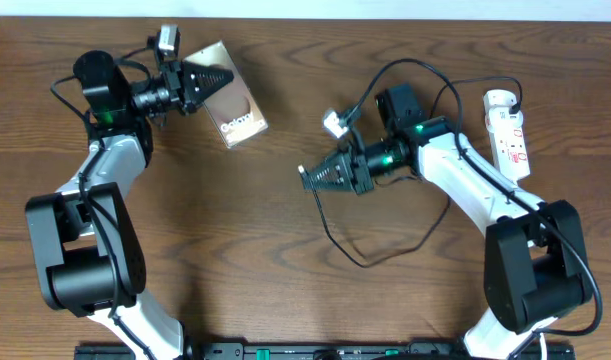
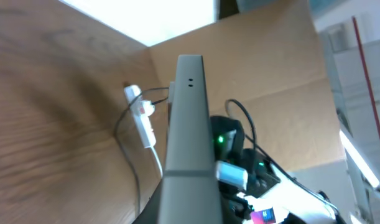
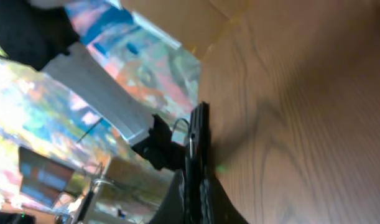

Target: Plug charger to phone and switch on socket

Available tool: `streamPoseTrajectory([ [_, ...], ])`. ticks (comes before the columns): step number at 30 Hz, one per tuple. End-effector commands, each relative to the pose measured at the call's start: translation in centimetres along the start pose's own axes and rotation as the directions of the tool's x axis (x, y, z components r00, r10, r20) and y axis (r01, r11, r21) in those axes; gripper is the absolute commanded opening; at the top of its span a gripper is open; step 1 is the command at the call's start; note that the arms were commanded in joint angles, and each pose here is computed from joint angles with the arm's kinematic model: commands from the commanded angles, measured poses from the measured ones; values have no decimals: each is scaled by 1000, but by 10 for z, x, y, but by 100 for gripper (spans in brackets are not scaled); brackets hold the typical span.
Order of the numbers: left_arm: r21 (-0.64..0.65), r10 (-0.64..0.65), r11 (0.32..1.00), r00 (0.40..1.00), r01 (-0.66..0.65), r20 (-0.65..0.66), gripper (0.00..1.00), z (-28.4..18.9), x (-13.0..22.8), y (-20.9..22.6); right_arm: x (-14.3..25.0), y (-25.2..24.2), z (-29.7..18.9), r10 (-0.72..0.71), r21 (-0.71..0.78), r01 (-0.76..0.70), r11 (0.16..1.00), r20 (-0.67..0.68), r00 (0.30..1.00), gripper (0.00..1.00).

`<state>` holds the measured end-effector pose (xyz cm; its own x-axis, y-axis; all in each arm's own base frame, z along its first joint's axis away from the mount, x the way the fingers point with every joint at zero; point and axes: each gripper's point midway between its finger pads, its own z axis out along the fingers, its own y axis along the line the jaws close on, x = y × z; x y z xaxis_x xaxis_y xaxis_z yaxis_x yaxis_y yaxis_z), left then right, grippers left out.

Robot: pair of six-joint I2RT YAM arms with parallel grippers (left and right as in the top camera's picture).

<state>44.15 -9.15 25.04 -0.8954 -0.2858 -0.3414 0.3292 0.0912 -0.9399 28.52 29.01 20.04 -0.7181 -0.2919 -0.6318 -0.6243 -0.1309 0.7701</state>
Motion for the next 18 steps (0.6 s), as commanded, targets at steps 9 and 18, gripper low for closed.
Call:
streamPoseTrajectory([
  [9, 69, -141, 988, 987, 136, 72, 7, 6, -17, -40, -39, 18, 13, 123, -110, -124, 986, -19, 992, 1],
  [18, 118, -12, 993, 1000, 10, 20, 7, 32, -2, -65, -47, 23, 17, 128, -116, -131, 985, -28, 991, 1],
])
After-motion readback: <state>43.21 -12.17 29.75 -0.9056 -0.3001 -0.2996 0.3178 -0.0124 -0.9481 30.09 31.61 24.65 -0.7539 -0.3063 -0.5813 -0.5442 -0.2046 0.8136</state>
